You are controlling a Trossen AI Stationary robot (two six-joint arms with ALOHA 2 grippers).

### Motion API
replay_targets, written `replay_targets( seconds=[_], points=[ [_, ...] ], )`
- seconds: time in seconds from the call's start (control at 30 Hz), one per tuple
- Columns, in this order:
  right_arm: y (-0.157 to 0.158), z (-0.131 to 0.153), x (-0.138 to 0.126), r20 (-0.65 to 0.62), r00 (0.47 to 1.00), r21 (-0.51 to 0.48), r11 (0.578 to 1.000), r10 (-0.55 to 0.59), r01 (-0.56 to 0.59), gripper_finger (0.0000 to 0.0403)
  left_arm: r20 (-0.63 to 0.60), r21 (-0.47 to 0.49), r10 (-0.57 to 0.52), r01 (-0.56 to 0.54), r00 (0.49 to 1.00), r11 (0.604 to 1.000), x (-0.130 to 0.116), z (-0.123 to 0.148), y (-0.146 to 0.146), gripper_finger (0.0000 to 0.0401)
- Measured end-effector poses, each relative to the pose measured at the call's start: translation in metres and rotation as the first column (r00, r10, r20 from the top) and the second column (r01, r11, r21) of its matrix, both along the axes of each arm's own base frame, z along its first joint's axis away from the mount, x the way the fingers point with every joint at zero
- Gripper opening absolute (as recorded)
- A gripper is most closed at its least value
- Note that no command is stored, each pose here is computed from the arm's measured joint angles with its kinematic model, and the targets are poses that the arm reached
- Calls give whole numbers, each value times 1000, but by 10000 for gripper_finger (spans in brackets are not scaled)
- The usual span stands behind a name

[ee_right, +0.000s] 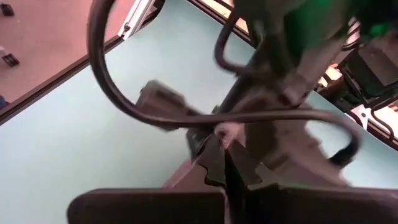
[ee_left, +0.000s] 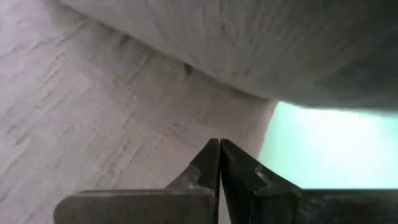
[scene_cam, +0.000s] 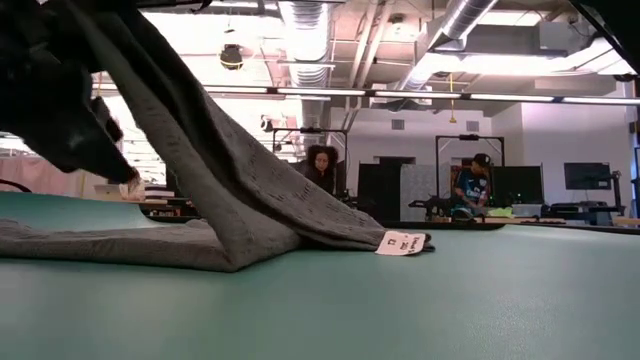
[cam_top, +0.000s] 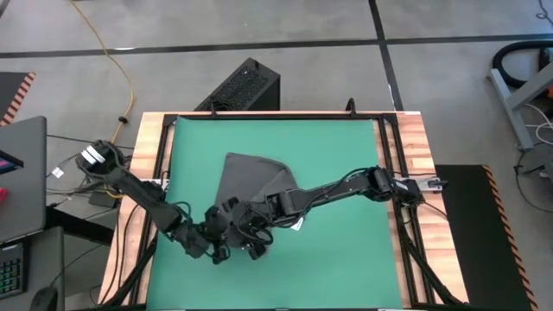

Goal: Roll towel
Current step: Fold the gray towel

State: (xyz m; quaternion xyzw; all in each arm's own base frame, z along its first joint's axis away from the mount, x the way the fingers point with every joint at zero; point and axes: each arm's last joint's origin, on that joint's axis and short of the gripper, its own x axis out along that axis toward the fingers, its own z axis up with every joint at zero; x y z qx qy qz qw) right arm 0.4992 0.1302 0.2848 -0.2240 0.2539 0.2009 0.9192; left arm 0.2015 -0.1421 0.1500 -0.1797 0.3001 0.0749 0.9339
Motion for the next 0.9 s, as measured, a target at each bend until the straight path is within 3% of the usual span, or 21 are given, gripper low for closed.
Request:
replay_targets(
  seconds=[0.2,0.37,0.53,0.7,0.9],
  points=[
    [0,-1,0,-8,1000,-2,1000,0,0,9,-74,-12,9,-10,997,1000,-32,8,-5,0],
    [-1,-1,0,-11,1000,-5,1000,5,-5,9,-144,11,95,-94,985,996,-56,-3,-12,0],
    [-5,-2,3,3,999,10,999,33,-33,9,-166,32,154,-151,974,988,-58,-17,-14,0],
    [-4,-29,17,6,996,27,996,84,-84,9,-175,40,168,-164,970,986,-55,-26,-17,0],
    [-4,-55,26,-25,998,9,998,62,-62,9,-170,33,170,-167,971,985,-53,-28,-19,0]
  ],
)
